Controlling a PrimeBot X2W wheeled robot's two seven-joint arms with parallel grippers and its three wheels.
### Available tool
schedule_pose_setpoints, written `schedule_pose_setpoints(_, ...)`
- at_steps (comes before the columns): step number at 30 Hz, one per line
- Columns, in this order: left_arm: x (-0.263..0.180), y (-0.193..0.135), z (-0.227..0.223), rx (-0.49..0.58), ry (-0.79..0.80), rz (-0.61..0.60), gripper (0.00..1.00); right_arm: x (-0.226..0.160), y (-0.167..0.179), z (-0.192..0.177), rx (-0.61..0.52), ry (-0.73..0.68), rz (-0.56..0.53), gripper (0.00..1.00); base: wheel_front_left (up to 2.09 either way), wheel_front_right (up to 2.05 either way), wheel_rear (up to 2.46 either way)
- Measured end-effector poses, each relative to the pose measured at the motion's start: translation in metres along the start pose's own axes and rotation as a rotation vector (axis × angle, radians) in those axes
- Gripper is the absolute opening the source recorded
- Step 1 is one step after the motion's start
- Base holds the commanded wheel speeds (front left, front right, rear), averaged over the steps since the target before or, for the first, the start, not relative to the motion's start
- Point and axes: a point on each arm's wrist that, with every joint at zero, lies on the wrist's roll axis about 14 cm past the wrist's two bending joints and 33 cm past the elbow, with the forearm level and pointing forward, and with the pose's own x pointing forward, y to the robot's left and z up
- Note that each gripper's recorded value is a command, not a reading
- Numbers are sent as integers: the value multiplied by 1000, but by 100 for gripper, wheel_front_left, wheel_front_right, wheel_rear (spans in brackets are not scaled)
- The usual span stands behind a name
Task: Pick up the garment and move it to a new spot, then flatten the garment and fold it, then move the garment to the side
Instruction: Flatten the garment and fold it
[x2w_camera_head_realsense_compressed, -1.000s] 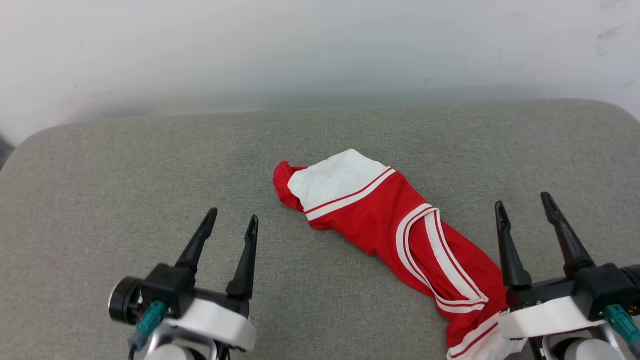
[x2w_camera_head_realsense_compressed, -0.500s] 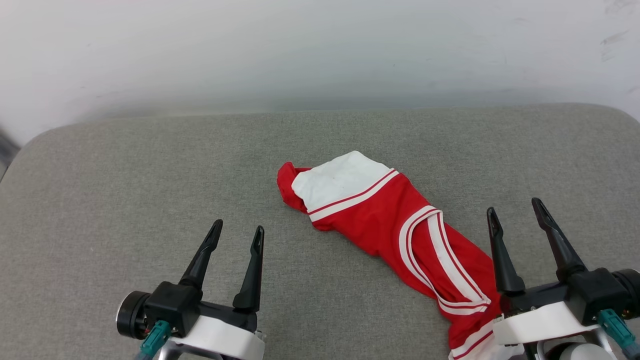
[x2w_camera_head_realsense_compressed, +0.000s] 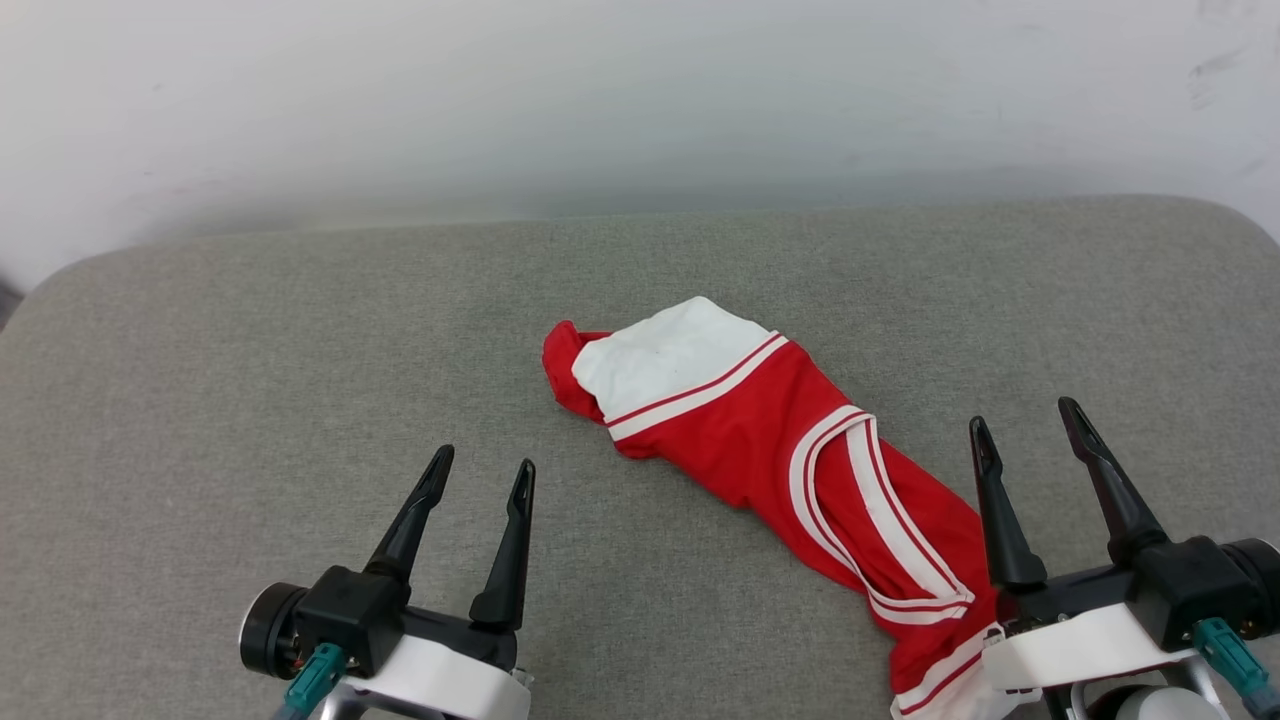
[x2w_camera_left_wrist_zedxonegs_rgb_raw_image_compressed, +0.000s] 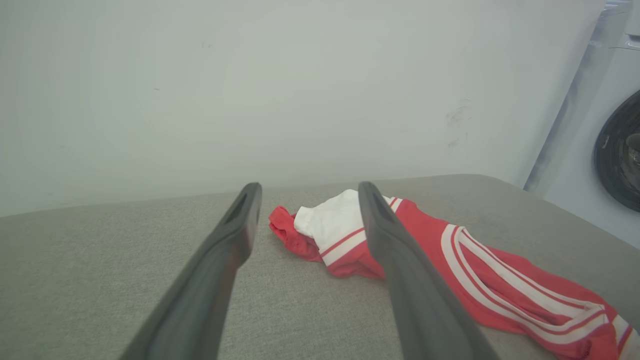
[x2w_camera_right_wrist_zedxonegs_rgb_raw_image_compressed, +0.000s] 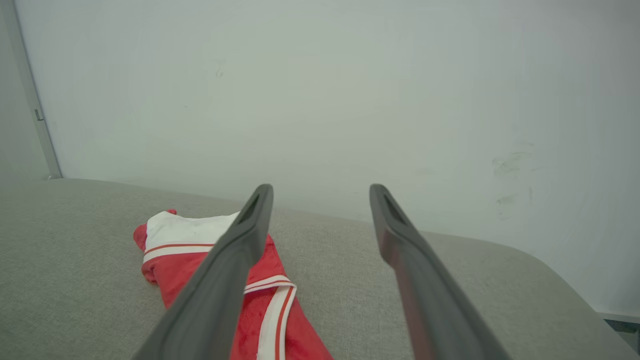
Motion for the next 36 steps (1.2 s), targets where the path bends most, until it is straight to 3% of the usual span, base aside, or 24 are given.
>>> schedule_pose_setpoints(6, 5, -7, -9, -33, 21, -30, 100, -2, -4, -4, 2, 12, -12, 100, 0, 0, 0)
schedule_pose_setpoints(12, 48, -31, -16, -41, 96, -176, 100, 2, -11, -10, -5, 27, -32, 100, 0, 0, 0)
schedule_pose_setpoints(18, 110, -54, -30, 31, 335, -358, 100, 9, -19, -19, -10, 47, -49, 100, 0, 0, 0)
schedule_pose_setpoints(23, 142, -70, -60, 110, 625, -489, 100, 8, -32, -30, -10, 78, -86, 100, 0, 0, 0)
schedule_pose_setpoints(31, 137, -80, -121, 141, 1079, -609, 100, 0, -52, -44, -11, 129, -149, 100, 0, 0, 0)
schedule_pose_setpoints(36, 126, -80, -150, 168, 1215, -645, 100, -5, -59, -52, -20, 159, -170, 100, 0, 0, 0)
